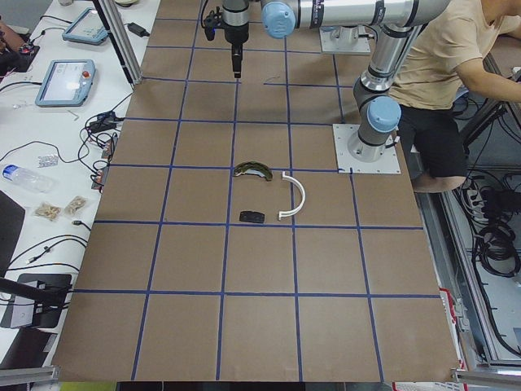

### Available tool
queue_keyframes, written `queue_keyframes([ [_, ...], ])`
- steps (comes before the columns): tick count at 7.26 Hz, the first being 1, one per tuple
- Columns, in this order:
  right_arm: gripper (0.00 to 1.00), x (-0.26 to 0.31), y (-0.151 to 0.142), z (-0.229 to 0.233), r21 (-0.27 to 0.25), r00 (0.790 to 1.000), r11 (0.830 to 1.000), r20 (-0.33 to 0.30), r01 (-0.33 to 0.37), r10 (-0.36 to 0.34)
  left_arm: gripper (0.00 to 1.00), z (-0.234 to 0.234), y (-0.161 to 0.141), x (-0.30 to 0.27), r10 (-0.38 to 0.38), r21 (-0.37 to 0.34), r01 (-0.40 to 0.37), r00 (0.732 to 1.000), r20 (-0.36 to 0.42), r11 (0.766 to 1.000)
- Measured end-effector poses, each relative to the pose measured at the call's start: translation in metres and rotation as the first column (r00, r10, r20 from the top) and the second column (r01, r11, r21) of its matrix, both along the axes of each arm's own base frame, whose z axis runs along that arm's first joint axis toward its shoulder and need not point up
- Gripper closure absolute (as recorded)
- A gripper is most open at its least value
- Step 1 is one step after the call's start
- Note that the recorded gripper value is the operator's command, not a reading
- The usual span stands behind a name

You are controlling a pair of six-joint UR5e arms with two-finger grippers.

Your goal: Place bearing gear from tray to pile

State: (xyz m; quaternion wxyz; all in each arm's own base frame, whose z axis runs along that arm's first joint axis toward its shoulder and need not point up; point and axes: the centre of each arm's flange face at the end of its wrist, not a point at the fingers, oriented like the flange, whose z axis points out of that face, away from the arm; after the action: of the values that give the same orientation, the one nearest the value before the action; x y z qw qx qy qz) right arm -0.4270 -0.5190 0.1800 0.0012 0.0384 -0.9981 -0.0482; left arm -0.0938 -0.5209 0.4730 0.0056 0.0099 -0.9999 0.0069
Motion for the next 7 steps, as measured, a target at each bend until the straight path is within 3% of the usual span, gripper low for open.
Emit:
queue_keyframes([
  [2, 0.89, 0.0, 0.001, -0.001, 0.007, 1.0, 1.0, -0.006, -0.003, 0.003, 0.0, 0.0, 0.0, 0.0, 0.0, 0.0, 0.0, 1.0, 0.001, 1.0],
  [3, 0.96, -0.001, 0.001, 0.001, 0.008, 1.0, 1.0, -0.007, -0.006, 0.006, 0.0, 0.0, 0.001, 0.0, 0.001, -0.001, -0.001, 1.0, 0.001, 1.0],
  [6, 1.0, 0.009, -0.004, 0.012, 0.006, 1.0, 1.0, 0.0, -0.008, 0.008, 0.0, 0.001, 0.002, 0.0, 0.0, -0.001, 0.0, 1.0, 0.002, 1.0],
  [7, 1.0, 0.041, -0.024, 0.024, -0.008, 1.0, 1.0, 0.003, -0.03, 0.03, 0.0, 0.001, 0.003, 0.0, -0.001, -0.002, 0.001, 1.0, 0.002, 1.0],
])
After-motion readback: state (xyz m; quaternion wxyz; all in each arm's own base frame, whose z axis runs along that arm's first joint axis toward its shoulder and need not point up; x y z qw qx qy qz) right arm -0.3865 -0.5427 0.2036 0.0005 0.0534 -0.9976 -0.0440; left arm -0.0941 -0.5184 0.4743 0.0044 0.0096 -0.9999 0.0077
